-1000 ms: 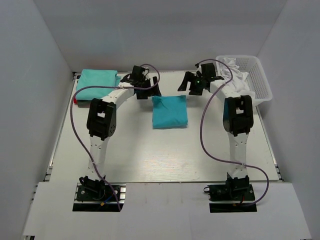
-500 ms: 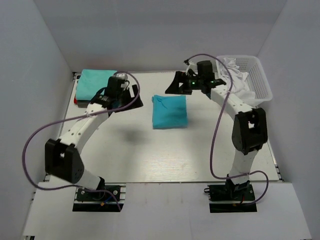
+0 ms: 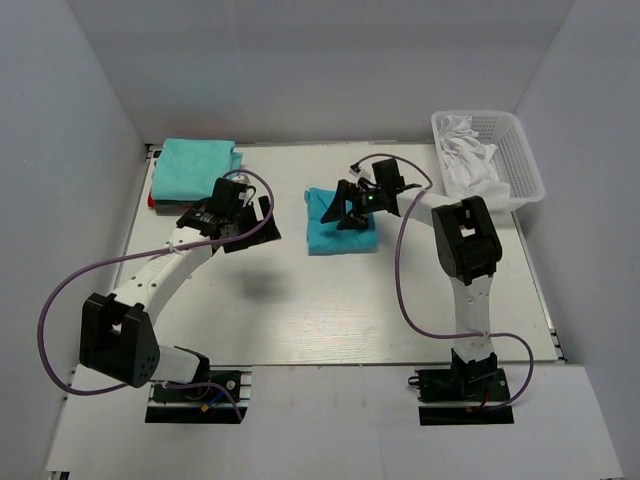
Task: Fold and stack the t-shirts
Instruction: Smooth out wrinkles on the folded tshirt
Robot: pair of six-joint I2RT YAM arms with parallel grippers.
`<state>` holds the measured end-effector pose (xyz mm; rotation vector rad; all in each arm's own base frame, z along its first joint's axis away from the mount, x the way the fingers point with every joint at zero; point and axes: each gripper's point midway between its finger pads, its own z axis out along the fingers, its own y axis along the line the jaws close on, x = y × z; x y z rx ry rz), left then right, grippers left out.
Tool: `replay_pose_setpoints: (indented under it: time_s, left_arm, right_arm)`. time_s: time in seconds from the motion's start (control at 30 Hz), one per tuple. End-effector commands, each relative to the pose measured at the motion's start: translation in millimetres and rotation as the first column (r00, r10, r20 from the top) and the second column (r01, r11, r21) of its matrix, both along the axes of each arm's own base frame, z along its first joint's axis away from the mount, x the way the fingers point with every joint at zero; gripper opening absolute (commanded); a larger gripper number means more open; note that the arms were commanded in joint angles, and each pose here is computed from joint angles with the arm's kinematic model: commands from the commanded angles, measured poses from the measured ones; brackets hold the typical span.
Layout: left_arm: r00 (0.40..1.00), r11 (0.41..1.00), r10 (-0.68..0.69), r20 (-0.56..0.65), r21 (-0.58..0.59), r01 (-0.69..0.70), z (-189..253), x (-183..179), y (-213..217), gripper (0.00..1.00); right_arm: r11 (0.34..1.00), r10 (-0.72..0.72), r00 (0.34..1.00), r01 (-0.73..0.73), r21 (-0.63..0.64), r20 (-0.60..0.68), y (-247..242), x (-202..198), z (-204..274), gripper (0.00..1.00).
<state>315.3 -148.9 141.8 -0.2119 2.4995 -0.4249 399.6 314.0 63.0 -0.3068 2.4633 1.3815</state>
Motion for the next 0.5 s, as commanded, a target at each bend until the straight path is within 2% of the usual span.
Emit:
replay_pose_setpoints:
  time_s: [0.0,0.1,0.17,0.2,0.27,0.3,0.37,0.4,0.47]
  left_arm:
    - [1.000,1.000,-0.009,0.015,-0.027,0.010,8.4,0.5,-5.6,1.00]
    - [1.000,0.999,-0.015,0.023,-0.037,0.016,11.6,-2.8,-6.0,1.00]
    - [0.999,0.999,-0.015,0.041,-0.044,0.017,16.0,-1.1,-6.7,1.00]
    - [0.999,0.999,-0.015,0.042,-0.044,0.017,13.4,-1.1,-6.7,1.00]
    - [0.999,0.998,-0.014,0.037,-0.056,0.016,13.7,-1.9,-8.4,1.00]
    - [0.999,0.998,-0.014,0.037,-0.056,0.016,13.7,-1.9,-8.5,1.00]
    - [0.999,0.998,-0.021,0.034,-0.063,0.023,14.0,-2.8,-10.1,1.00]
    - [0.999,0.998,-0.021,0.024,-0.060,0.022,10.5,-2.4,-10.3,1.00]
    - [1.000,0.998,-0.021,0.012,-0.055,0.022,6.5,-2.0,-10.4,1.00]
  right_arm:
    - [0.999,0.017,0.996,-0.013,-0.043,0.092,3.2,19.5,9.6,0.90]
    - [0.999,0.036,0.979,-0.031,-0.026,0.203,7.0,27.0,70.2,0.90]
    - [0.999,0.041,0.972,-0.040,-0.010,0.230,7.1,22.4,88.9,0.90]
    - [0.999,0.028,0.944,-0.042,0.035,0.328,6.0,21.3,129.6,0.90]
    - [0.998,0.018,0.948,-0.035,0.046,0.317,3.8,6.8,121.7,0.90]
    - [0.996,-0.001,0.928,-0.032,0.083,0.372,3.5,4.1,145.3,0.90]
    - [0.997,0.015,0.963,-0.034,0.065,0.271,-5.3,-18.8,105.9,0.90]
    - [0.996,0.013,0.956,-0.039,0.082,0.292,-4.7,-18.1,106.7,0.90]
    - [0.994,0.037,0.971,-0.061,0.093,0.236,-3.2,-27.8,90.2,0.90]
